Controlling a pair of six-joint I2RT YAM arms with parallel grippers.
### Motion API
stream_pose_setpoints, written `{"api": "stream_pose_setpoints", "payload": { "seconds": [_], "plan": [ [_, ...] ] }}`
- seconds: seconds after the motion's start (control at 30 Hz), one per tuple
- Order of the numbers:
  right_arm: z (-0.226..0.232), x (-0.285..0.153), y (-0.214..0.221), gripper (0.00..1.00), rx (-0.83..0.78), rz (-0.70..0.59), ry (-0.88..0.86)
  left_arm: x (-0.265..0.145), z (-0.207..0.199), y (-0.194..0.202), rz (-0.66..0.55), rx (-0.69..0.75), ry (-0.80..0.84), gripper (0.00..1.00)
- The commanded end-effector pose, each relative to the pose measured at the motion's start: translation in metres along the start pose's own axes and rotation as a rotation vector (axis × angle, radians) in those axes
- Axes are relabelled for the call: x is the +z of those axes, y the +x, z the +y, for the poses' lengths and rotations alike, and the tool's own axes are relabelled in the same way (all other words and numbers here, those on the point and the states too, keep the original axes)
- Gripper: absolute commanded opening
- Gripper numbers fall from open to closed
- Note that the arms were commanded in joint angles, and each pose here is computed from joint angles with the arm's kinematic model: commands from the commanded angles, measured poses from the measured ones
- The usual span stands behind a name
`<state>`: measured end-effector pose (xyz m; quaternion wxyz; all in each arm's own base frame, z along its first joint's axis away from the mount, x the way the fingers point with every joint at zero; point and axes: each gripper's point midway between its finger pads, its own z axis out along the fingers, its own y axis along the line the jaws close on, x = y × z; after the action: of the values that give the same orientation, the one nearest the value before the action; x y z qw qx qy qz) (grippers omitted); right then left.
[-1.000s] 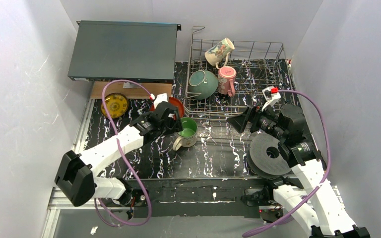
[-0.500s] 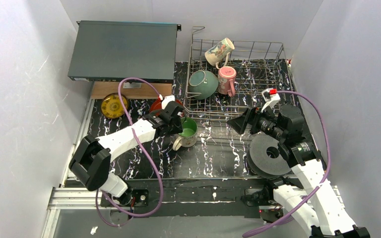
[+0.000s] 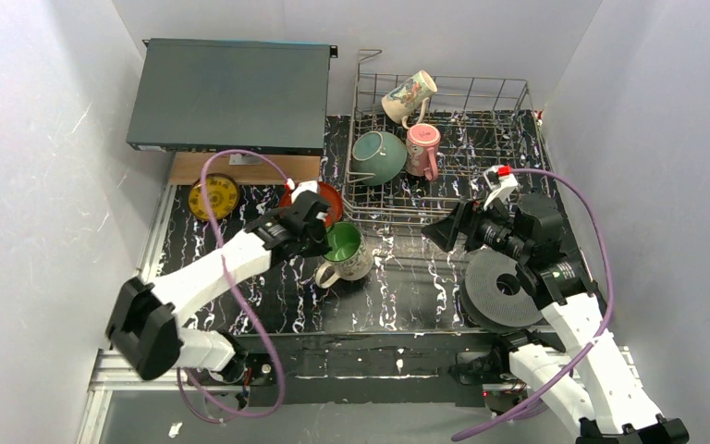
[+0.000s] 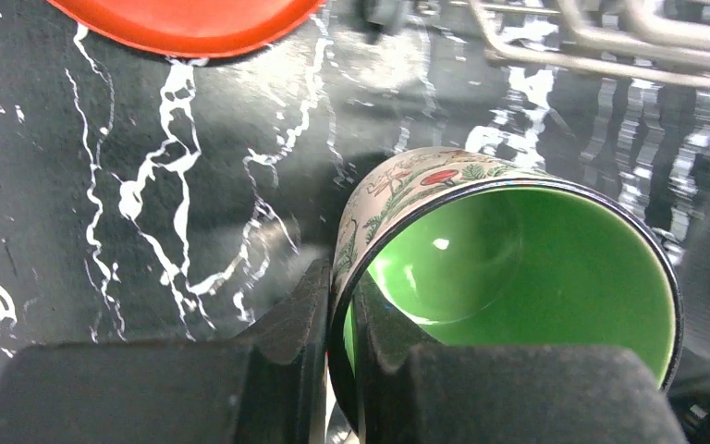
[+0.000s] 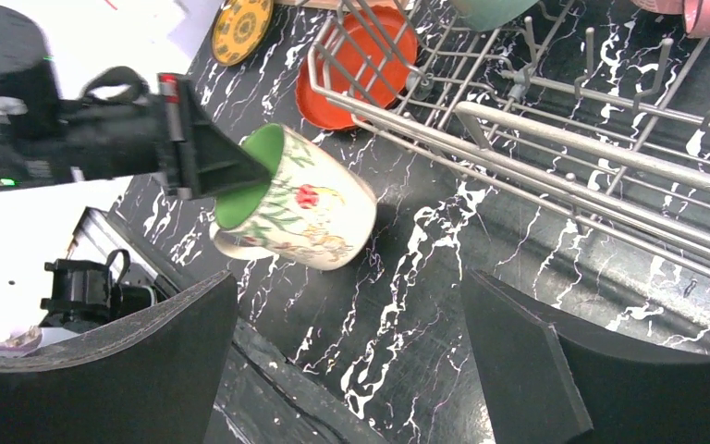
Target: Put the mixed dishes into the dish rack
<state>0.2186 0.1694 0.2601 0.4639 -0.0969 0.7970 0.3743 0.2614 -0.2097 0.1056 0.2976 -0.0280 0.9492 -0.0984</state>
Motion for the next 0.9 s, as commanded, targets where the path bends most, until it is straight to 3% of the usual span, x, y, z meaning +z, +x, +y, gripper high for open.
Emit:
{"api": "stream_pose_setpoints", "payload": {
  "seconds": [0.0,0.23,0.57,0.87],
  "plan": [
    [0.013,-0.001,-0.005,0.98,-0.047,-0.011,-0.073,-0.079,-0.039,-0.035,-0.123,-0.124,0.301,0.0],
    [0.045,0.004,-0.001,0.98,-0.041,0.026,-0.286,-0.154,-0.065,-0.048,-0.148,-0.254,0.617,0.0],
    [0.088,0.005,0.008,0.98,-0.066,0.013,-0.507,-0.239,-0.105,-0.112,-0.174,-0.533,1.131,0.0],
    [0.124,0.005,0.011,0.98,-0.015,-0.077,-0.657,-0.26,-0.109,-0.132,-0.155,-0.697,1.414,0.0]
  ]
}}
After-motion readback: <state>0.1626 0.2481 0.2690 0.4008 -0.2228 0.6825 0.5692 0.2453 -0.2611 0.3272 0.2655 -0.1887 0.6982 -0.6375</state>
